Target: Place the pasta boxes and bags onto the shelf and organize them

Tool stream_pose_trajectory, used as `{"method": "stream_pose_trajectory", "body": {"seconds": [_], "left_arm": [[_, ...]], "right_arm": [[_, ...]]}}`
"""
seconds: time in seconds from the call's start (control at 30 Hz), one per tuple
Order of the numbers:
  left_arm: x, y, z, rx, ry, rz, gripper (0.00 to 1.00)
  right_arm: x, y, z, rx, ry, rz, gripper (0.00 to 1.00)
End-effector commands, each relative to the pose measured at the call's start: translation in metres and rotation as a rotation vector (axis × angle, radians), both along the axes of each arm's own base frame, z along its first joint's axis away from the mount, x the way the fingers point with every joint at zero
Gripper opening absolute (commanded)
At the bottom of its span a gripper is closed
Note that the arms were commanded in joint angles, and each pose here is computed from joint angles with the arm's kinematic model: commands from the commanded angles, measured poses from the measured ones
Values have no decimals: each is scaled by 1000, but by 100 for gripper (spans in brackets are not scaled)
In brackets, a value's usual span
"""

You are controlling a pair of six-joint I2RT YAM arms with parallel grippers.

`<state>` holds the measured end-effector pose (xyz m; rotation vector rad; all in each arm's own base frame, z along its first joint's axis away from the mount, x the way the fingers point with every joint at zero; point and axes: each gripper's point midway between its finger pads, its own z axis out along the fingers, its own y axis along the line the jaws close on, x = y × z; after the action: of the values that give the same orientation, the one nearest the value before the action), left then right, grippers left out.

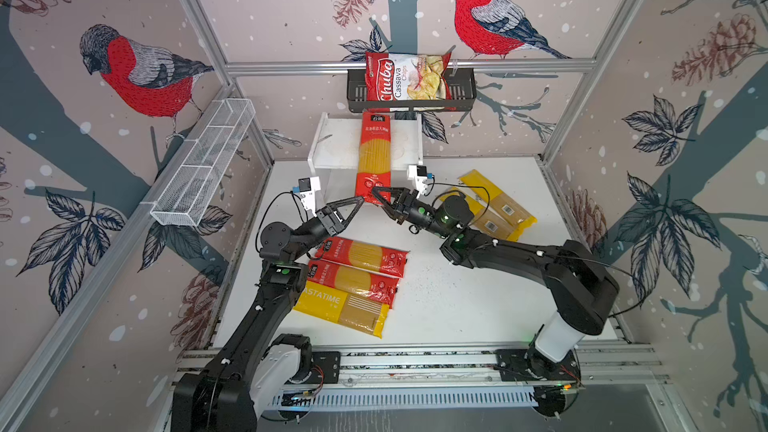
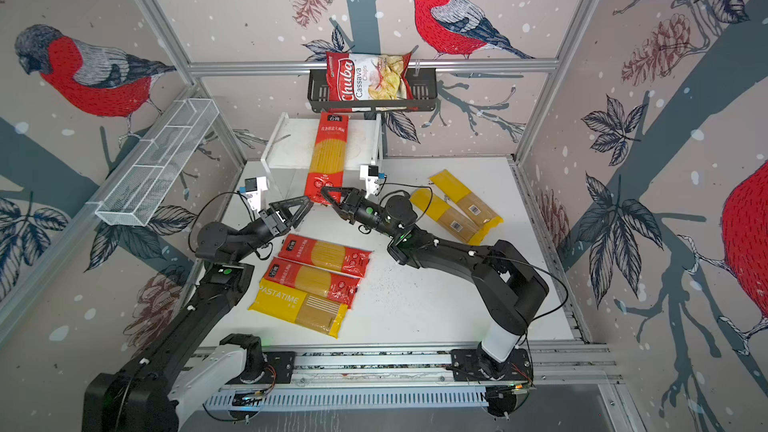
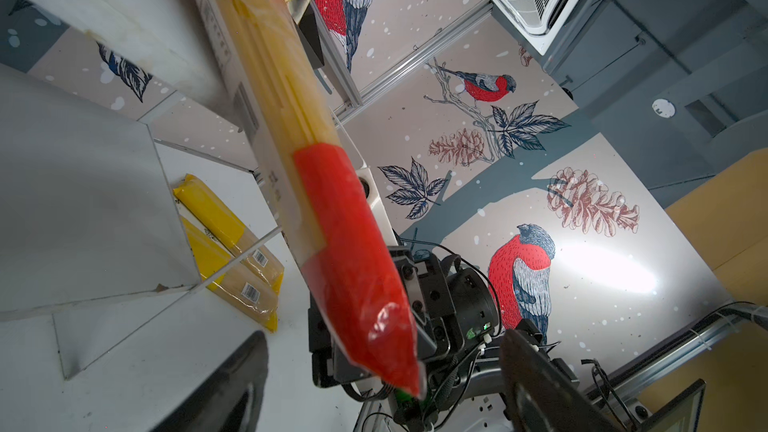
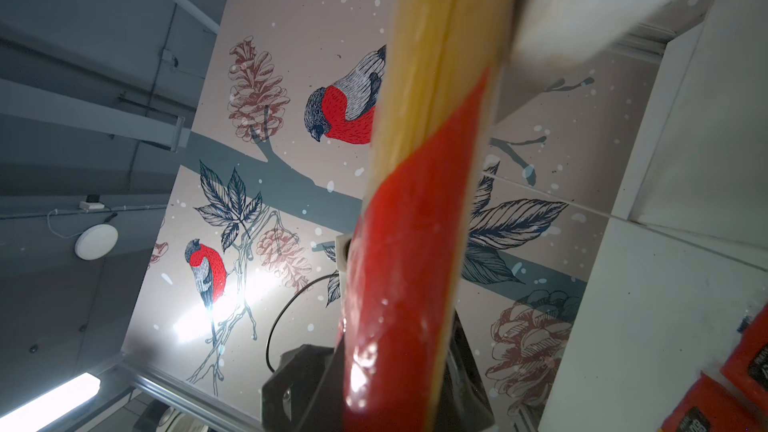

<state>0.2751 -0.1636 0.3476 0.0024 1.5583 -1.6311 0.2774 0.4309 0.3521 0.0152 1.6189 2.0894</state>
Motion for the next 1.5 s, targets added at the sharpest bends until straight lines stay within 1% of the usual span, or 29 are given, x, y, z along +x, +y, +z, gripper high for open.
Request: {"method": "stream_pose_trajectory", "body": {"seconds": [0.0, 0.07, 0.13, 0.33, 0.5, 0.6, 0.7, 0.9, 1.07, 1.13, 1.27, 1.37, 1.47], "left_arm": [[-3, 5, 17, -37, -68, 22, 87], [-3, 5, 18, -44, -69, 27, 87], [-3, 5, 20, -53, -72, 26, 86], [0, 1, 17, -71, -56, 19, 84], [5, -15, 12, -35, -42, 28, 83], [7, -25, 11, -6, -39, 40, 82], [12, -27, 10, -9, -24, 74, 79], [22, -39, 2, 2, 26, 147, 66], [29, -34, 3, -16, 44, 219, 57], [31, -32, 2, -31, 58, 236, 51], [33, -28, 1, -48, 76, 256, 43], [32, -28, 3, -54, 79, 255, 35], [32, -26, 7, -75, 88, 244, 31]], "right_arm": [[0, -1, 16, 42, -32, -23, 31], [-2, 0, 13, 30, -26, -20, 37], [-4, -2, 7, 17, -21, -21, 42], [-13, -15, -8, -10, -13, -31, 48], [-22, -27, -17, -56, -35, -47, 55], [-24, -38, -27, -79, -26, -83, 57], [-23, -49, -35, -95, -15, -112, 58], [-16, -71, -59, -134, 33, -182, 58], [-17, -82, -83, -184, 73, -214, 59], [-17, -85, -92, -199, 88, -225, 58], [-18, -88, -102, -217, 98, -231, 59], [-19, -87, -105, -233, 92, -233, 59], [-18, -87, -108, -245, 92, -238, 59]]}}
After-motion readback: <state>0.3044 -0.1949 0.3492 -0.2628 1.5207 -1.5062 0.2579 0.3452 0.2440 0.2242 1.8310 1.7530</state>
